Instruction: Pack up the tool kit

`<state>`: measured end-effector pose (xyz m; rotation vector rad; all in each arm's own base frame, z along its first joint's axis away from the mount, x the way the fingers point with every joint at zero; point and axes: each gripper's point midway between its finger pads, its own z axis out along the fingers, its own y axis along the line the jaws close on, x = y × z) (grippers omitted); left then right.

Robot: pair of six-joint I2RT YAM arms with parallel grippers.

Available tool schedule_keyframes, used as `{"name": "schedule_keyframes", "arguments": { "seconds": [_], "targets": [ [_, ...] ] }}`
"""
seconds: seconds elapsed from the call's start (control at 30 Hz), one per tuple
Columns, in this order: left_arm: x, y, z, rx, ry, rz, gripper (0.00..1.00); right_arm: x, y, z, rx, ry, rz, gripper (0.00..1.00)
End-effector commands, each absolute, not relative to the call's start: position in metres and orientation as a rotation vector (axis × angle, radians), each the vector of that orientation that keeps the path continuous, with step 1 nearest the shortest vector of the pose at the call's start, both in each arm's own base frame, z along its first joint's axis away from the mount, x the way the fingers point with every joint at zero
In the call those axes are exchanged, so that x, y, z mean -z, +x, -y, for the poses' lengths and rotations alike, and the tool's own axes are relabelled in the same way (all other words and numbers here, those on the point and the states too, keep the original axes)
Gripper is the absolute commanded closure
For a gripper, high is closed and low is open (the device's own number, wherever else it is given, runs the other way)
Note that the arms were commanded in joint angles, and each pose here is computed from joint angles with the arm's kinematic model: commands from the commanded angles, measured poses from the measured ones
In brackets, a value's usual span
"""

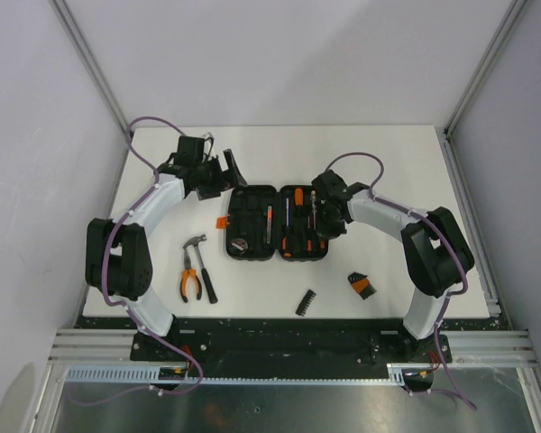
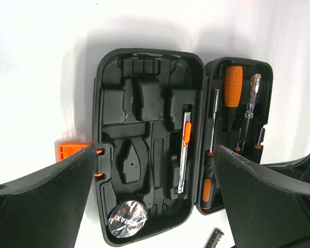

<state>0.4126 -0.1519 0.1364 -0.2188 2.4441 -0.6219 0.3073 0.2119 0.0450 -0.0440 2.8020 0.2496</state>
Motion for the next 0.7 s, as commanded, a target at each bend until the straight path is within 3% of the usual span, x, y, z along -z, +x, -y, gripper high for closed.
{"name": "schedule_keyframes", "arguments": {
  "seconds": [0.0, 0.23, 0.47, 0.67],
  "targets": [
    [-0.155, 0.415, 0.157, 0.649, -0.151, -2.386, 0.01, -0.040, 0.307, -0.210, -0.178, -0.022, -2.820, 1.00],
    [-0.154, 0.414, 0.156, 0.643, -0.152, -2.389, 0.01, -0.038, 0.302, -0.215, -0.178, -0.030, -2.833, 0.95],
    [-0.151, 0.416, 0.156, 0.643, -0.152, -2.394, 0.01, -0.043, 0.304, -0.216, -0.188, 0.011, -2.816, 0.68],
    [-0.151, 0.417, 0.156, 0.638, -0.148, -2.393, 0.01, -0.063, 0.312, -0.220, -0.244, 0.025, -2.761, 0.59]
  ]
}}
